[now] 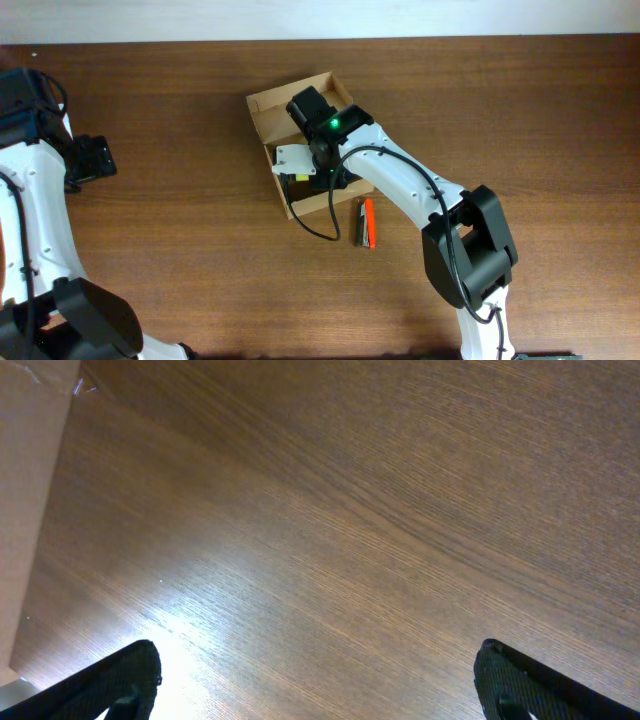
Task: Pack container
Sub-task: 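Carry the yellow highlighter into the box and release it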
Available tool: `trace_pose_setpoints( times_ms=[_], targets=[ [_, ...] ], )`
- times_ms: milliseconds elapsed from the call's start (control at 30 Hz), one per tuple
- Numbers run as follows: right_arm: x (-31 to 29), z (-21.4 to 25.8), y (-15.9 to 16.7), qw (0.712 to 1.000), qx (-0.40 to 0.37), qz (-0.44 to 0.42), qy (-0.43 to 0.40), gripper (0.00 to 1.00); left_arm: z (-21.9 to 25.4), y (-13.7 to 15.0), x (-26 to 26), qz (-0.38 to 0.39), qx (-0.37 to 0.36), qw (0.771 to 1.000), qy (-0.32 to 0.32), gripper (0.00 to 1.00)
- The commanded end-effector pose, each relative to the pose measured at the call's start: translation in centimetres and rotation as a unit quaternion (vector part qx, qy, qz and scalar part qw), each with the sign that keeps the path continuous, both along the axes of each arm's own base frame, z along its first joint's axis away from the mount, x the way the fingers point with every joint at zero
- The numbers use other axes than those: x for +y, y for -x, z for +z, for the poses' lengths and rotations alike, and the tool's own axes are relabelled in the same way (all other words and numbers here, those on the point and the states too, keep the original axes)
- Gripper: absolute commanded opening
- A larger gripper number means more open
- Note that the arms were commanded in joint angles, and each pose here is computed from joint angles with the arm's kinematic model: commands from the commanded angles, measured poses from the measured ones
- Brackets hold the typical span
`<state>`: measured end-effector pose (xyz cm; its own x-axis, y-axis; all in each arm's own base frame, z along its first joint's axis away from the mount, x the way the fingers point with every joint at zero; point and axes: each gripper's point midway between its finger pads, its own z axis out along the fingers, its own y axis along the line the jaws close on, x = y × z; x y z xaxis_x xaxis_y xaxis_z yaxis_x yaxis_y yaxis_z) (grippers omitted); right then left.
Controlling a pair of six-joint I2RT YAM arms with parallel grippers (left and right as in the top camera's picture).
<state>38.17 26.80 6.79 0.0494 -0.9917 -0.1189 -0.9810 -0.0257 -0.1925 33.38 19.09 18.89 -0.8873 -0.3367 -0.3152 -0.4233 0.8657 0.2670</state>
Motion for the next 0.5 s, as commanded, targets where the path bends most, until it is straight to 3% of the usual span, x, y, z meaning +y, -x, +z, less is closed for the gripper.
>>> trace_pose_setpoints(
  times_ms=[0, 200, 267, 300, 467],
  targets=[
    [0.0, -0.5, 0.4, 1.000, 0.018, -0.004, -0.004, 0.17, 0.3, 0.2, 0.0, -0.006, -0.003, 1.000, -0.002, 1.00],
    [0.2, -0.9, 0.9, 0.999, 0.033, -0.009, -0.009, 0.20, 0.3, 0.2, 0.0, -0.006, -0.003, 1.000, -0.002, 1.00],
    [0.2, -0.8, 0.6, 0.999, 0.026, -0.016, -0.009, 0.31, 0.3, 0.2, 0.0, -0.006, -0.003, 1.000, -0.002, 1.00],
    [0.1, -0.8, 0.4, 0.999, 0.022, -0.022, -0.008, 0.42, 0.3, 0.2, 0.0, -0.006, -0.003, 1.000, -0.002, 1.00],
    [0.0, -0.5, -1.3, 0.999, -0.013, -0.052, -0.008, 0.71, 0.3, 0.2, 0.0, -0.006, -0.003, 1.000, -0.002, 1.00]
  ],
)
